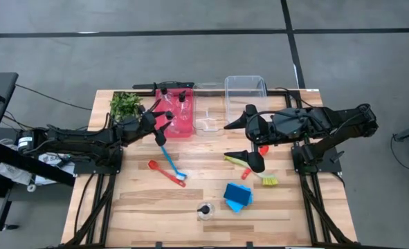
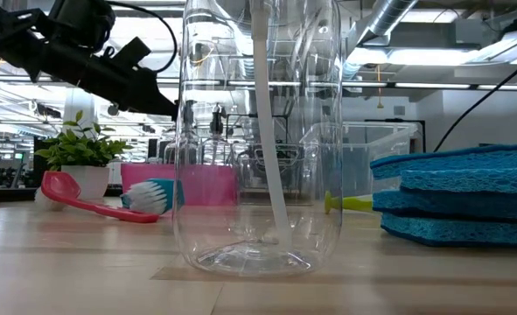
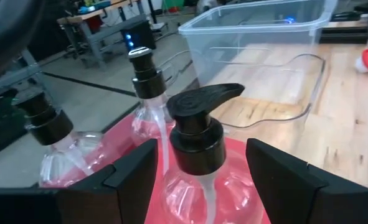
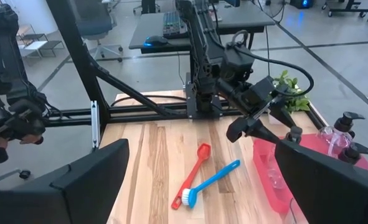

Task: Pick & Place Kitchen Sink Supplies
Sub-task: Adjust the spray bottle on the pink bin

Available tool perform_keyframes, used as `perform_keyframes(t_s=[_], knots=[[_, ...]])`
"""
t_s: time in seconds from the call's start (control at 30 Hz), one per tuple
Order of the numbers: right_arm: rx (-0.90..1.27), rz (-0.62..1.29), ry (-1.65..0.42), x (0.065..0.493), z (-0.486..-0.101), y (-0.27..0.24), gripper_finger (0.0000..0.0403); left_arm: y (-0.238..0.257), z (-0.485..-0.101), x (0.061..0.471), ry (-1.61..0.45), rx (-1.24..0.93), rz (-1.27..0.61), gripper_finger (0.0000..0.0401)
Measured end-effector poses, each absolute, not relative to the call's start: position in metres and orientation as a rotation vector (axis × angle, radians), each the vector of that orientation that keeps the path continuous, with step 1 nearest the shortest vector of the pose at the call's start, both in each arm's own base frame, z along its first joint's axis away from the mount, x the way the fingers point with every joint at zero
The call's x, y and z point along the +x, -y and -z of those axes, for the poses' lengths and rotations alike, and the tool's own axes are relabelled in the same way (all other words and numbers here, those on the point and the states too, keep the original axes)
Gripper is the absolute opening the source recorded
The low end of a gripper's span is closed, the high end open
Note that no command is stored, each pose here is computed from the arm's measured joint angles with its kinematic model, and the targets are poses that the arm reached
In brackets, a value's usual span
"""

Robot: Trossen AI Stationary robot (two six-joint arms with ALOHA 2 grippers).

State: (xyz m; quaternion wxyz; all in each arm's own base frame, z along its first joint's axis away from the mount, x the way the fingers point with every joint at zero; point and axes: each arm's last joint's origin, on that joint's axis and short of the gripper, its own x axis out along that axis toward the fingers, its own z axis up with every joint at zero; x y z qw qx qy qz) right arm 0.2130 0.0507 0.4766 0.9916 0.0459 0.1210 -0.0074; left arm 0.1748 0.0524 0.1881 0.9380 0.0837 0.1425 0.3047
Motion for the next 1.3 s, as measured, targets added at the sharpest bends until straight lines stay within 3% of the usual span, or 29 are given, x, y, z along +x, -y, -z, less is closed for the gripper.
perform_keyframes(t_s=[0.57,0.87,1.07,1.3], knots=[[0.103,0.018,-0.262,0.215,-0.472,-0.051,0.0397,-0.036,-0.189,0.175,-0.333,0.302,-0.75,0.0246],[0.102,0.018,-0.263,0.215,-0.472,-0.051,0.0398,-0.016,-0.205,0.178,-0.335,0.411,-0.909,0.0246],[0.103,0.019,-0.263,0.215,-0.472,-0.051,0.0396,0.0,-0.236,0.184,-0.245,0.364,-0.973,0.0246],[0.105,0.019,-0.262,0.215,-0.472,-0.051,0.0397,0.016,-0.295,0.177,-0.017,0.204,-0.826,0.0246]])
